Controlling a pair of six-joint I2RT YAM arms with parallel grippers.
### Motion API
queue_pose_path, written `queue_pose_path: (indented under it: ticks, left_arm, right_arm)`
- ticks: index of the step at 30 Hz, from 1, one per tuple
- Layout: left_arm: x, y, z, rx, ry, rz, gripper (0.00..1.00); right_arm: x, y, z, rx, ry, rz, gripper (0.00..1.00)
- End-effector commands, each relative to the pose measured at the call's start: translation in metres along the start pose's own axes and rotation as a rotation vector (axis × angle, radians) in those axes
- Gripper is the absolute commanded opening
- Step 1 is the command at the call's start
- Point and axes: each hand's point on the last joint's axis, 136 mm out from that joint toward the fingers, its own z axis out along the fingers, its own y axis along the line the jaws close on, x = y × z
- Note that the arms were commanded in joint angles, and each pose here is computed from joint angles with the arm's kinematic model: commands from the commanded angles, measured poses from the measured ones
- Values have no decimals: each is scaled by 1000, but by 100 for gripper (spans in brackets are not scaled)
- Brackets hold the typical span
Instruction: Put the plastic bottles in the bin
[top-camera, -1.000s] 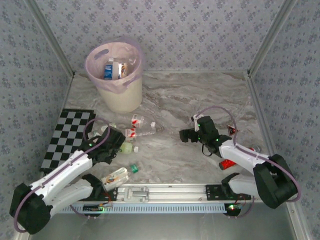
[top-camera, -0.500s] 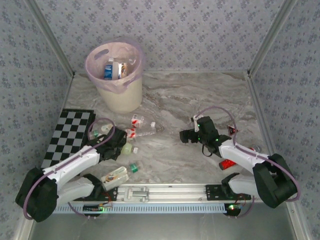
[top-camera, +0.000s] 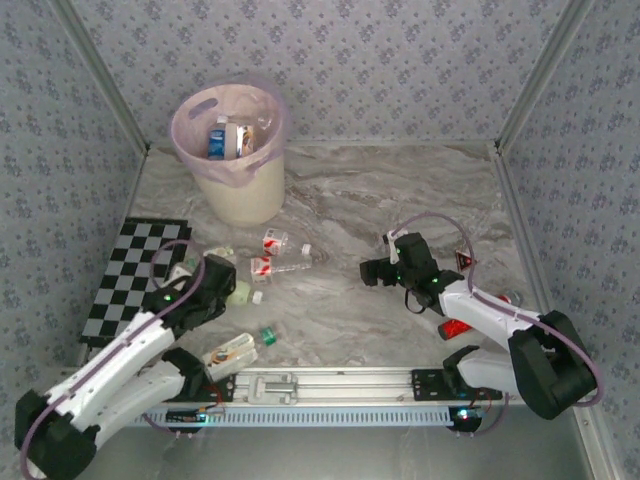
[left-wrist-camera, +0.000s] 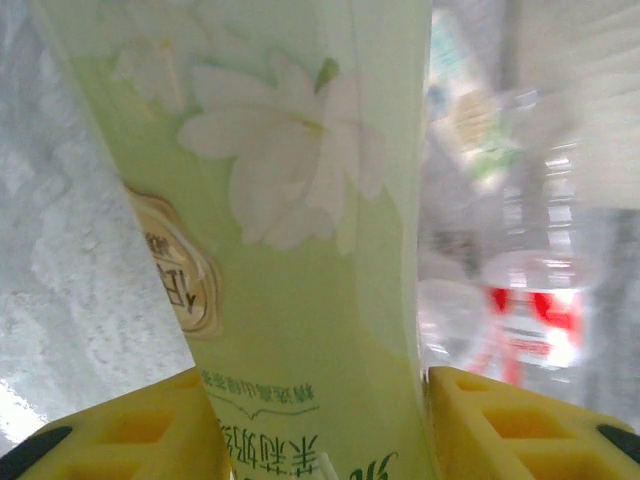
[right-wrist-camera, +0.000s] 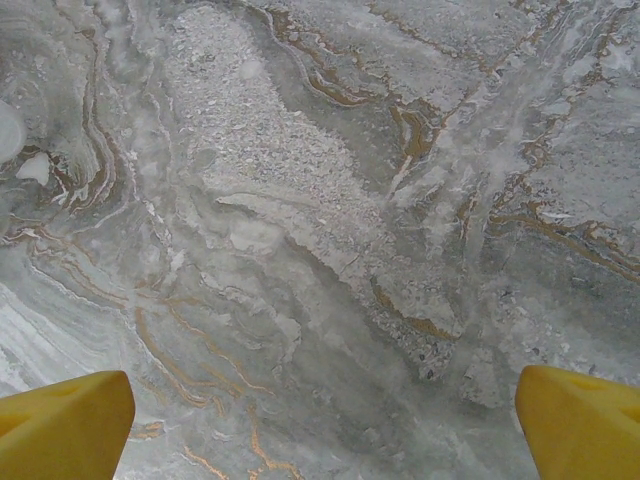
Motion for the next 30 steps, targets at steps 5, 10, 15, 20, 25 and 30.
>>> queue_pose_path:
  ticks: [5, 10, 15, 20, 25, 30]
  left_arm:
    - [-73, -115, -95, 251, -277, 313, 40]
    - [-100, -206, -130, 312, -355, 575, 29]
    - [-120, -275, -126, 349, -348, 738, 11]
    - [-156, -317, -111, 352, -382, 778, 0]
    - [-169, -341, -82, 313, -325, 880, 0]
    - [-155, -339, -25, 197, -151, 1043, 0]
  right_arm:
    - [-13, 4, -4, 3, -27, -10, 100]
    - [-15, 8, -8, 0, -33, -15, 100]
    - [-12, 7, -20, 8, -42, -14, 100]
    - [-6, 0, -37, 35, -62, -5, 100]
    - [2, -11, -49, 69, -79, 17, 100]
    - [7, -17, -56, 80, -87, 31, 100]
